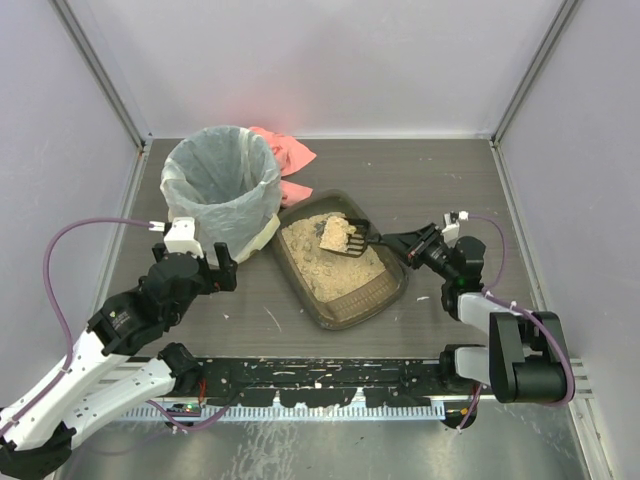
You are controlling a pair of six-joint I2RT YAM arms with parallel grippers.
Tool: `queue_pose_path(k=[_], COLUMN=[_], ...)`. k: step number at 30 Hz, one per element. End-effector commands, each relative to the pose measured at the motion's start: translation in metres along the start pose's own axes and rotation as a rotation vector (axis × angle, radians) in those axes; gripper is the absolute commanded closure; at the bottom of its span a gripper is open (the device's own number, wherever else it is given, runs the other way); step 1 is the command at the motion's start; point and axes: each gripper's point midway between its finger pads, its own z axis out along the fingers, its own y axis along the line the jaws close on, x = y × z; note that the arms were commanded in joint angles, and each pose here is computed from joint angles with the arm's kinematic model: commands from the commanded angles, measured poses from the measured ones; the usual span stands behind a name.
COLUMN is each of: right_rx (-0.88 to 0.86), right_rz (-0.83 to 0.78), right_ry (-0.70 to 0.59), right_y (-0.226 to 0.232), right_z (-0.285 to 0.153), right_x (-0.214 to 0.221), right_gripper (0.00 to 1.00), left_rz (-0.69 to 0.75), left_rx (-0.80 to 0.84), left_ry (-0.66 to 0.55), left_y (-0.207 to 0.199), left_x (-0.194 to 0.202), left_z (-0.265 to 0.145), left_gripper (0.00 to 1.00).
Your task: Clean the litter box
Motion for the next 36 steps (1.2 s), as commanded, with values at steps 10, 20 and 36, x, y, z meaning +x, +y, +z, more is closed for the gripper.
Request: queue_pose_path(k=[10, 20, 36], right_rx=[-0.175, -0.219, -0.175], right_rz=[-0.016, 0.002, -0.009], right_ry=[-0.024, 0.055, 0.056], right_y=[0.036, 0.042, 0.038], right_z=[-0.008, 0.005, 0.01], right_x=[-0.004, 0.012, 0.01], right_gripper=[1.0, 0.99, 1.0], left_rz=[-0.035, -0.029, -0.021], left_rx=[0.02, 0.014, 0.001], left_ry=[-0.075, -0.077, -0.084], left_y=[-0.007, -0.006, -0.003], left_x=[-0.026, -0.027, -0.025], left_z=[-0.004, -0.004, -0.002], left_gripper=[0.01, 0.02, 0.02])
